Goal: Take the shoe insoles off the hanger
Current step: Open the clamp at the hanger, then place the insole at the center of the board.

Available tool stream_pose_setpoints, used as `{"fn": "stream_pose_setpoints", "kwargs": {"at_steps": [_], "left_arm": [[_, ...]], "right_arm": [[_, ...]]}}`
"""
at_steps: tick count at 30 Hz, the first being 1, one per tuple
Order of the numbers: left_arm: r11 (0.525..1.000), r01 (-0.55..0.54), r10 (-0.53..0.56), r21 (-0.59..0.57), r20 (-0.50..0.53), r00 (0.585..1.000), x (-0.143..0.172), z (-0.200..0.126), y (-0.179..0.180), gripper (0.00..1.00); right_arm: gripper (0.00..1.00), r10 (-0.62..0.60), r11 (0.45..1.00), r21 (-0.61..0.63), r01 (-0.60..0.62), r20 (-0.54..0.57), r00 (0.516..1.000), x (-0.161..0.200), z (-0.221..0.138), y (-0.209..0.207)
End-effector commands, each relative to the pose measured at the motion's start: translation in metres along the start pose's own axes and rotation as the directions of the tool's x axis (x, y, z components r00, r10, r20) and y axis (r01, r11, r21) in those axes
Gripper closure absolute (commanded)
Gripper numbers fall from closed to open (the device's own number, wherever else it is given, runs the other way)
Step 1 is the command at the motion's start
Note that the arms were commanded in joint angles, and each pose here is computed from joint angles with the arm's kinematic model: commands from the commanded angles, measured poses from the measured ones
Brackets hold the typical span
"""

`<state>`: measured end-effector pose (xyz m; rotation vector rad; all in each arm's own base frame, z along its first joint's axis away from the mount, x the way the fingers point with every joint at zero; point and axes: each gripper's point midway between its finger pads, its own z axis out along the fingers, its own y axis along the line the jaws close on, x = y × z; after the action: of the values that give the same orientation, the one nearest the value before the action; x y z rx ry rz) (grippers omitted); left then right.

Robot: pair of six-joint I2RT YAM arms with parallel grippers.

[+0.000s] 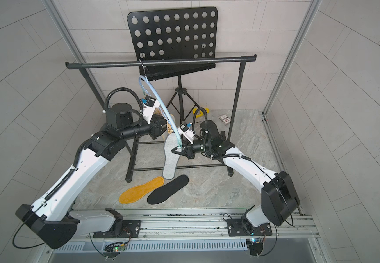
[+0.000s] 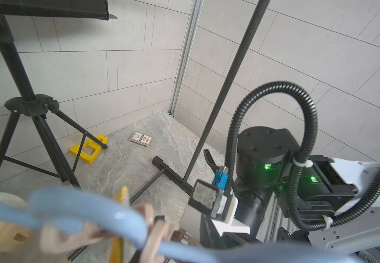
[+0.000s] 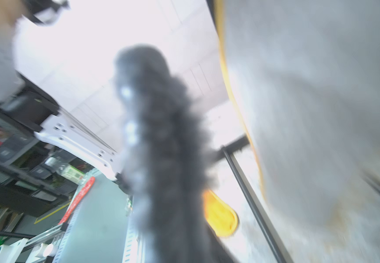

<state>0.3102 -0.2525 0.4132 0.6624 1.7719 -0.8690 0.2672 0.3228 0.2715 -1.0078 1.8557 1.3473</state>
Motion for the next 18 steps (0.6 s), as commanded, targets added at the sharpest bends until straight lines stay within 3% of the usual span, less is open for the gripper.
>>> {"fn": "stream_pose_setpoints", "kwargs": {"at_steps": [1,6,11,14,18], "left_arm": [[0.999,-0.032,0.033,-0.026,0.045,0.998,-0.015,-0.013,-0.002,0.74],[0.998,-0.031,0.033,-0.047,0.041,0.999,-0.013,-0.014,0.001,0.74],[0.998,-0.03,0.033,-0.064,0.036,0.999,-0.011,-0.014,0.005,0.74],[0.997,-0.028,0.03,-0.071,0.032,0.999,-0.011,-0.012,0.006,0.74],[0.996,-0.025,0.027,-0.081,0.029,0.999,-0.011,-0.01,0.009,0.74]], "right_arm": [[0.93,0.023,0.986,0.169,0.0,-0.139,0.99,0.048,-0.018,-0.016],[0.94,-0.039,0.904,0.407,0.133,-0.231,0.972,0.077,-0.06,-0.029],[0.93,-0.174,0.774,0.509,0.377,-0.401,0.899,0.099,-0.102,-0.035],[0.93,-0.256,0.706,0.48,0.52,-0.512,0.82,0.108,-0.115,-0.033],[0.91,-0.333,0.589,0.389,0.709,-0.682,0.651,0.128,-0.118,-0.041]]}}
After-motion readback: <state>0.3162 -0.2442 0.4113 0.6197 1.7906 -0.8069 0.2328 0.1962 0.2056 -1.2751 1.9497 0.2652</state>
